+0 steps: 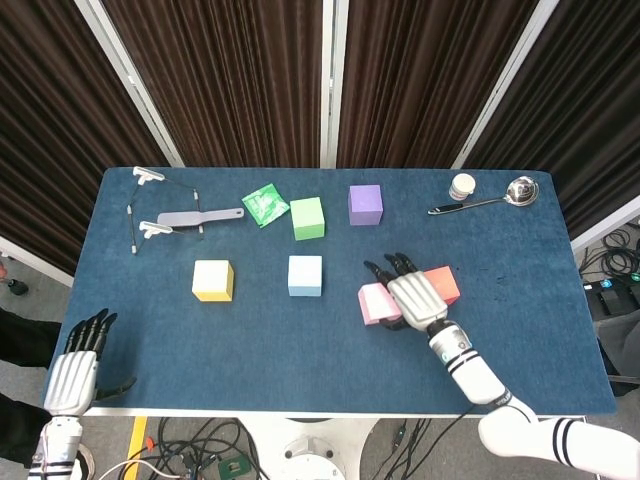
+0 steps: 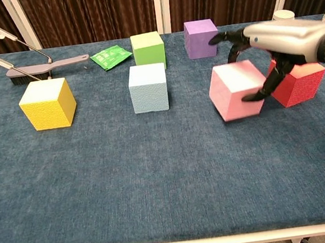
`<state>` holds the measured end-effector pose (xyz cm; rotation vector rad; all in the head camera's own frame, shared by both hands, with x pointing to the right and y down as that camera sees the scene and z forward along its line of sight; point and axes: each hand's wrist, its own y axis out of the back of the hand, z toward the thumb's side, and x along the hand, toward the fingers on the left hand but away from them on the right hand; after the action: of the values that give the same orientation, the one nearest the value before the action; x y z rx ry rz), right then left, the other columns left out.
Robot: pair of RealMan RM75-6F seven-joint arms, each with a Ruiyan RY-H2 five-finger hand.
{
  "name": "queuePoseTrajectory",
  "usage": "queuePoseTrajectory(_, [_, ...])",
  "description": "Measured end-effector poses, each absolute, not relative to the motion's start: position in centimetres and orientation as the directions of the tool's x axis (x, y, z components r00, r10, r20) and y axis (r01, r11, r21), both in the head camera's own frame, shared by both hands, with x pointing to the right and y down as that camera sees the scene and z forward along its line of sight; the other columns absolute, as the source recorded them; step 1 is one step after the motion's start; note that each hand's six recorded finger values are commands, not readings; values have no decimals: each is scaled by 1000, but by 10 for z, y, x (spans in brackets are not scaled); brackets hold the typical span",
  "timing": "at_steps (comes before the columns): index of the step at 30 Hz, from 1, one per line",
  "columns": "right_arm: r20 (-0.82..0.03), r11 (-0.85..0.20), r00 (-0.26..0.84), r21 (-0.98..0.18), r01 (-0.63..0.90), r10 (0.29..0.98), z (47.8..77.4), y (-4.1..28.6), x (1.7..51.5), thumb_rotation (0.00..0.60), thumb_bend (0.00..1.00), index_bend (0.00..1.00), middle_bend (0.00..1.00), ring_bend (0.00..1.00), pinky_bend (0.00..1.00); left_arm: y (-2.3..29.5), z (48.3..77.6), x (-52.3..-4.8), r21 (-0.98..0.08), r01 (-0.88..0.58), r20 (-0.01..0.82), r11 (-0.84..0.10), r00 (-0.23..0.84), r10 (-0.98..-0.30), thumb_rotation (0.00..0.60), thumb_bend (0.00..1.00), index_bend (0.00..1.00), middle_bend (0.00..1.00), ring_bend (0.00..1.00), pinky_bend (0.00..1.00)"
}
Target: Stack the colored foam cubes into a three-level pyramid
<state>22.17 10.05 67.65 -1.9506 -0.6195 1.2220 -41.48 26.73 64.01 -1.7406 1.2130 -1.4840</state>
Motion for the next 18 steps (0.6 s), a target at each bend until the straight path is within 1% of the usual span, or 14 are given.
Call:
queuePoseTrajectory(4, [-520,-577,406,-817,22,751,682,77,220,600,218,0,527,36,0,266,639,-415,-852,-282,465,-442,-18,-885,600,1,44,15,0,0])
queuePoseTrajectory(7, [-521,-575,383,-818,33,763,690,60,216,600,218,0,530,36,0,265,638,-416,-850,-286,466,-443,-17,-884,600,1,45,15,0,0])
queuePoseTrajectory(12, [-548,-613,394,-789,52,738,699,41,191,600,218,0,530,36,0,263,637,-416,-845,-296,468,-445,-9,-884,600,1,45,15,0,0])
queuePoseTrajectory(18, [-567,-641,422,-766,45,708,699,34,166,600,220,0,531,36,0,265,636,-416,-842,-305,469,-446,-3,-883,600,1,45,15,0,0])
